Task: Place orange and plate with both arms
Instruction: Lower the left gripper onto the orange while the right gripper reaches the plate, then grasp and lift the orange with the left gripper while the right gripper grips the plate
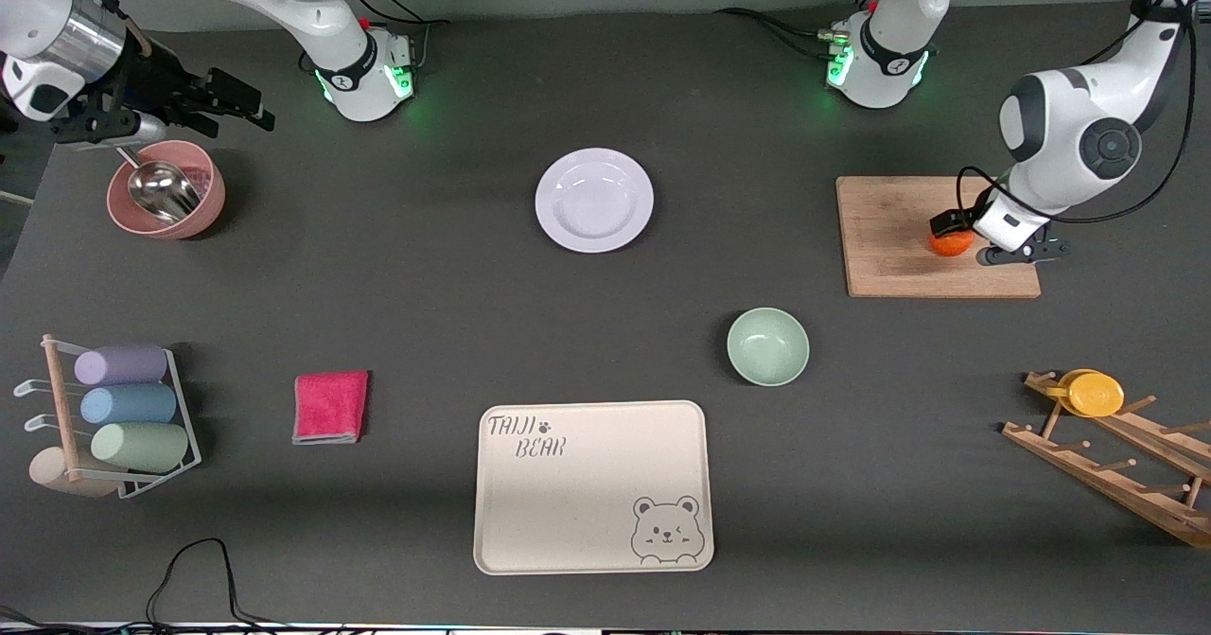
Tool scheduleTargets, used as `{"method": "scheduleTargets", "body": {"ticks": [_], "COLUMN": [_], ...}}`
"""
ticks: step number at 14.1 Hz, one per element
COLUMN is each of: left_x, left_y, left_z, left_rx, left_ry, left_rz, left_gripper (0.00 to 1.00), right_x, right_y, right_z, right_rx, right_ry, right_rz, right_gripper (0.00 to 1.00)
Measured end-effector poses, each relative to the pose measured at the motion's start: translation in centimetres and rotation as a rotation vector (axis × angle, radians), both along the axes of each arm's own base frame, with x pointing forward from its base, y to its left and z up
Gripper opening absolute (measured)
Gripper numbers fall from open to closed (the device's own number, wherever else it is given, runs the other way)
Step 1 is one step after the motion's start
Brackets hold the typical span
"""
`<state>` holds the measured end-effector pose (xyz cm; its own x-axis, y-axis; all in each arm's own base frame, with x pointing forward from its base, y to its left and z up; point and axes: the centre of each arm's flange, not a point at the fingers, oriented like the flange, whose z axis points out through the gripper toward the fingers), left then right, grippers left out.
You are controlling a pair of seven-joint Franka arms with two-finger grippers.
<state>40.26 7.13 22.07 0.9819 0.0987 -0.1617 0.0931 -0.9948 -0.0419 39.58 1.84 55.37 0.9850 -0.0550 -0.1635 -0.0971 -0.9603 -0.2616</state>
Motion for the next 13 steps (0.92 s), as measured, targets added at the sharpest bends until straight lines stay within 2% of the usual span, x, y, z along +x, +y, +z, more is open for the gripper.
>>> {"method": "scheduleTargets", "body": {"ticks": [2,5,6,7,8,13], "left_x": [-0.1,-0.1,0.0,0.1,0.2,0.5], "left_y": [0.0,0.0,0.0,-0.2,-0.2,-0.7], "left_z": [-0.8,-0.9,-0.9,-0.8,-0.7,-0.4], "left_rx": [0.001,0.001,0.001,0.002,0.002,0.002], "left_ry": [0.006,0.006,0.0,-0.007,-0.011,-0.016], "left_rz": [-0.001,-0.001,-0.002,-0.006,-0.008,-0.02], "left_gripper": [1.0,1.0,0.93,0.77,0.67,0.67], "right_x": [-0.1,-0.3,-0.4,-0.7,-0.9,-1.5], "right_y": [0.6,1.8,2.1,2.4,2.6,4.0], "right_z": [-1.8,-6.0,-7.7,-10.0,-11.7,-21.0], "right_rx": [0.064,0.207,0.251,0.305,0.349,0.621], "right_ry": [-0.002,-0.002,-0.005,-0.01,-0.014,-0.046], "right_rz": [0.07,0.14,0.138,0.133,0.129,0.077], "right_gripper": [1.0,1.0,1.0,1.0,1.0,1.0]}}
